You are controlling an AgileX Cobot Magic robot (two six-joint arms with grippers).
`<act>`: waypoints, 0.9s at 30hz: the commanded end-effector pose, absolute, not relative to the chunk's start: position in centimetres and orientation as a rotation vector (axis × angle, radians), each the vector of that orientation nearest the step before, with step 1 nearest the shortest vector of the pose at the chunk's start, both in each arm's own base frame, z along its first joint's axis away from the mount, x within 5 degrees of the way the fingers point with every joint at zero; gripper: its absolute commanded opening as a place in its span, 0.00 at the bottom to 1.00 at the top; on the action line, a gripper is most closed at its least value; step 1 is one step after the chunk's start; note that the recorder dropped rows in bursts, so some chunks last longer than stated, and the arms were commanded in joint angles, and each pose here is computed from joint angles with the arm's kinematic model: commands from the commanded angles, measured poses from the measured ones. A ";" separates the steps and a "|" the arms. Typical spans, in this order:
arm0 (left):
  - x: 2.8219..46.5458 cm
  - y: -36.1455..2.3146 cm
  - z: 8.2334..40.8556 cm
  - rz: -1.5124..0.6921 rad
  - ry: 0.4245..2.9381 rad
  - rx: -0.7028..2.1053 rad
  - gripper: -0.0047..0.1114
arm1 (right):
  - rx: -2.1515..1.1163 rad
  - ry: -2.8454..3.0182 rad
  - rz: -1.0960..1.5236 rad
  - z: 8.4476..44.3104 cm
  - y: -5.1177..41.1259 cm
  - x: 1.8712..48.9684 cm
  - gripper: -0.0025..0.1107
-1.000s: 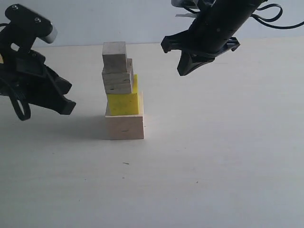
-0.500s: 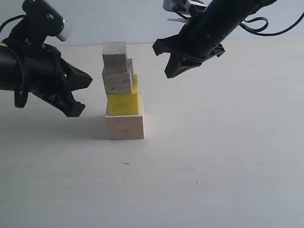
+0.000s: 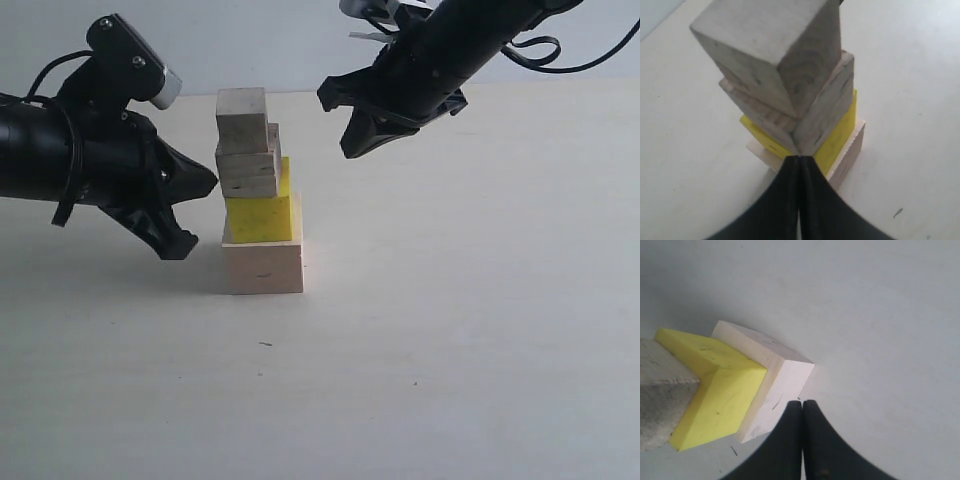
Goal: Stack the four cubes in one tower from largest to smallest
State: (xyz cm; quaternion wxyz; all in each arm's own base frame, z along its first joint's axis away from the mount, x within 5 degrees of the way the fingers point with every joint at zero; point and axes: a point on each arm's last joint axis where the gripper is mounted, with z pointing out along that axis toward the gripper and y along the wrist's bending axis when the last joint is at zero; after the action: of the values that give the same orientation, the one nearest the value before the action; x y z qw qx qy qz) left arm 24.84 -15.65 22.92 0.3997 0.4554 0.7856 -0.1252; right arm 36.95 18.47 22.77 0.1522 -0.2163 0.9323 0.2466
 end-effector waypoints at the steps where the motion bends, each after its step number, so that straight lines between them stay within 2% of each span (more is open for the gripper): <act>1: 25.3 -15.4 23.2 -0.270 1.973 1.130 0.04 | -0.618 2.664 0.708 22.7 18.3 37.1 0.02; 27: 26.4 -15.8 23.1 -0.228 1.956 1.143 0.04 | -0.618 2.667 0.713 22.7 18.3 37.1 0.02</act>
State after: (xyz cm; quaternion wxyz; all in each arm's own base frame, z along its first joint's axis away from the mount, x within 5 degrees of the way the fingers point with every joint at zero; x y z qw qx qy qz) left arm 26.12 -15.67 23.05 0.4192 0.4589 0.7786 -0.0871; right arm 36.97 18.49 22.79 0.1540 -0.2163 0.9319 0.2470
